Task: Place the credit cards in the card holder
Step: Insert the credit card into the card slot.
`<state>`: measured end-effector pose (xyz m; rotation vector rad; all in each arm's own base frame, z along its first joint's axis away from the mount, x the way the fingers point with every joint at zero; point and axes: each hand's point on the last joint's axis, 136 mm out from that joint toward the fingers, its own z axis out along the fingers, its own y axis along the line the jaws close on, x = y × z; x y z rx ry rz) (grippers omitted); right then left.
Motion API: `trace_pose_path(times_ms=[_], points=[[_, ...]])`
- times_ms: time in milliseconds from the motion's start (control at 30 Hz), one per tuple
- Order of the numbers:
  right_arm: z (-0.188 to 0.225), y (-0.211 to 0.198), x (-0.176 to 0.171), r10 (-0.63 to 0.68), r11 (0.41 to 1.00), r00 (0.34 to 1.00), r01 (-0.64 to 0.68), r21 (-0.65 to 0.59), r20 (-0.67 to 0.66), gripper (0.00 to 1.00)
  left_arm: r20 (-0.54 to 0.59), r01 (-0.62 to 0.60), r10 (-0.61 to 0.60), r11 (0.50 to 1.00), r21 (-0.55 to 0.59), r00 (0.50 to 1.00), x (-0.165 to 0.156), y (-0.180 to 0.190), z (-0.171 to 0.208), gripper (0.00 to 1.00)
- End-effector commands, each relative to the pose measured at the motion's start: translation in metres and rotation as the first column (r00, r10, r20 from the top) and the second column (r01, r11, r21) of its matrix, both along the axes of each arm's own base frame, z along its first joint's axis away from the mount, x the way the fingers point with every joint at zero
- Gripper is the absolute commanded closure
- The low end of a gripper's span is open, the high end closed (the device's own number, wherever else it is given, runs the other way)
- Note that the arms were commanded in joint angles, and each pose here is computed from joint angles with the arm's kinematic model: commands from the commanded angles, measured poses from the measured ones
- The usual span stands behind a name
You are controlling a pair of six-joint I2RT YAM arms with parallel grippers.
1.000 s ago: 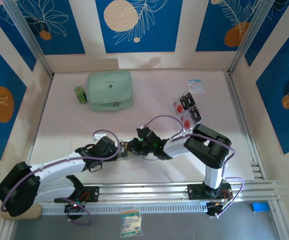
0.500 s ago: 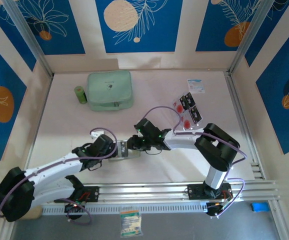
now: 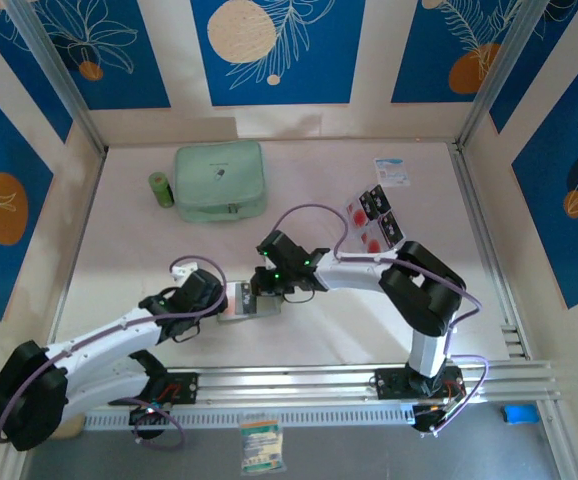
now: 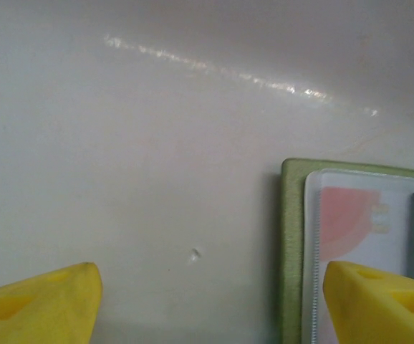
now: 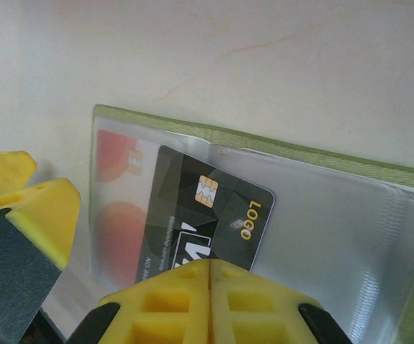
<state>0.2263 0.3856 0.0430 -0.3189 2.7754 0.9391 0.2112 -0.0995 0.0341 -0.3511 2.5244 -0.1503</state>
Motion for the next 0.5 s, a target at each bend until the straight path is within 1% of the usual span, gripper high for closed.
trace_pose_path(times_ms=[0,233,467], points=[[-0.009,0.003,-0.005,0.035,0.998,0.999,-0.036,-0.045,-0.011,0.92,-0.012,-0.018,0.018,1.0,-0.017,1.0,-0.001,0.001,-0.005,0.19],[-0.027,0.017,-0.012,0.065,0.995,0.996,-0.069,-0.078,-0.053,0.94,-0.022,-0.008,0.007,1.0,-0.021,1.0,-0.002,-0.001,-0.01,0.19],[-0.024,0.033,-0.015,0.081,0.996,0.994,-0.084,-0.043,-0.078,0.95,-0.02,-0.003,0.003,1.0,-0.024,1.0,-0.001,-0.002,-0.009,0.19]])
